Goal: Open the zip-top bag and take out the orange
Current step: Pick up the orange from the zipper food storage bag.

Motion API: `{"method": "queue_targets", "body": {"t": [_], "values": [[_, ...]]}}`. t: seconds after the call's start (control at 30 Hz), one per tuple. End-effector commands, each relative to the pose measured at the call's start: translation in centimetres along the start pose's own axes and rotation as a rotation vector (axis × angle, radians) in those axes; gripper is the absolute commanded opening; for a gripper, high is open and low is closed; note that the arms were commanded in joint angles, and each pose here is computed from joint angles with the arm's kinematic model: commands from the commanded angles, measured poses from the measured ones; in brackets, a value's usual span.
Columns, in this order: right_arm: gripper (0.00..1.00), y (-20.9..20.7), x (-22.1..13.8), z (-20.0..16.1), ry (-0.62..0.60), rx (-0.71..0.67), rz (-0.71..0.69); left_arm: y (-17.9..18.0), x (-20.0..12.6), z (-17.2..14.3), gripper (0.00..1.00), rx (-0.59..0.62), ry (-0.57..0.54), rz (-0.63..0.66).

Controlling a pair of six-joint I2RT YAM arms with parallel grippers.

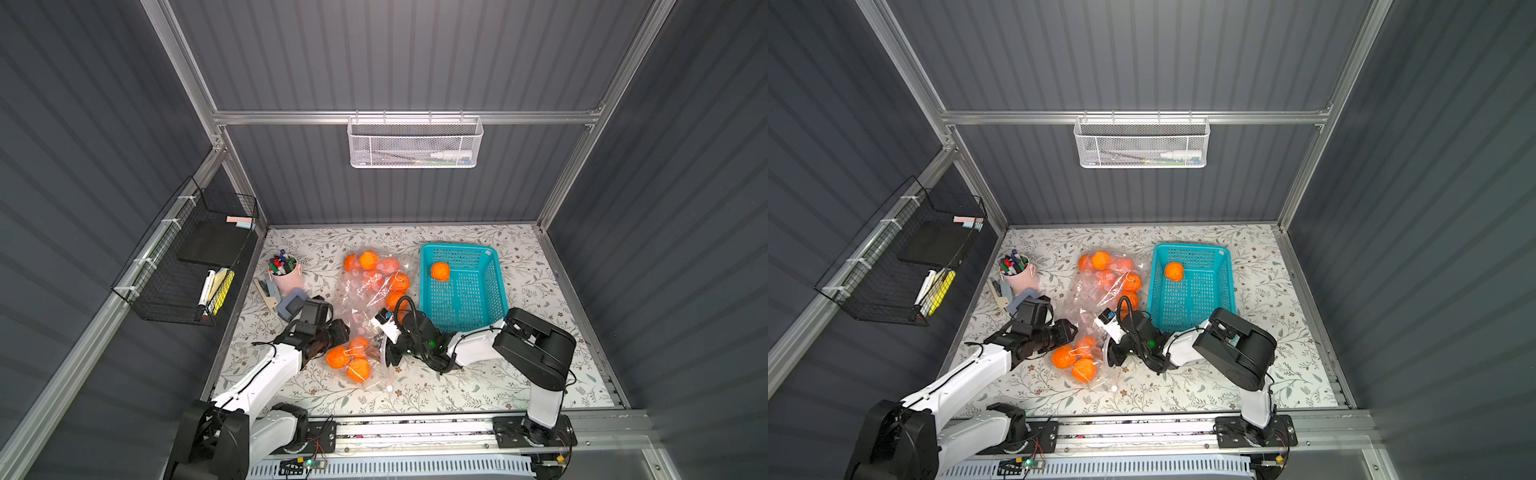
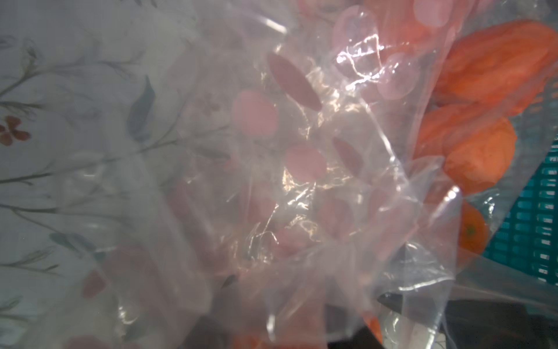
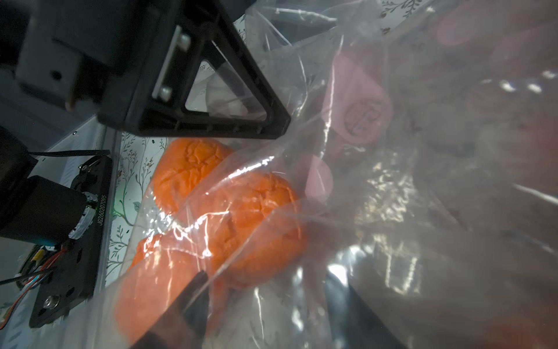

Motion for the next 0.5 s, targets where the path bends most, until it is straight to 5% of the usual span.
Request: {"method": "queue_targets", "body": {"t": [0.0,0.23,0.47], "values": [[0.63,-0.2,-0.3,0.2,-0.014,-0.002,-0.007,0.4,0.4,-0.4,0.36,-0.029,-0.021,-0.007],[0.66,-0.2,0.2,-0.4,0.027,-0.006,0.012,1.8,2.0,-1.8,0.00,-0.045,-0.005,-0.005],[0.72,0.2,1.5,-0.4,0.051,-0.006,0.092,2.6,2.3,-2.5,0.00,-0.047,-0.011,-0.004]]}}
Point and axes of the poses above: each gripper's point midway between its finger pads, its own x axis out along the fingers, its own y axis along the line the jaws close on, z = x × y, the point moved 6 cm from there along -x, back along the fingers, and after that the axes turned 7 degrees about -x, right-handed, at the moved point
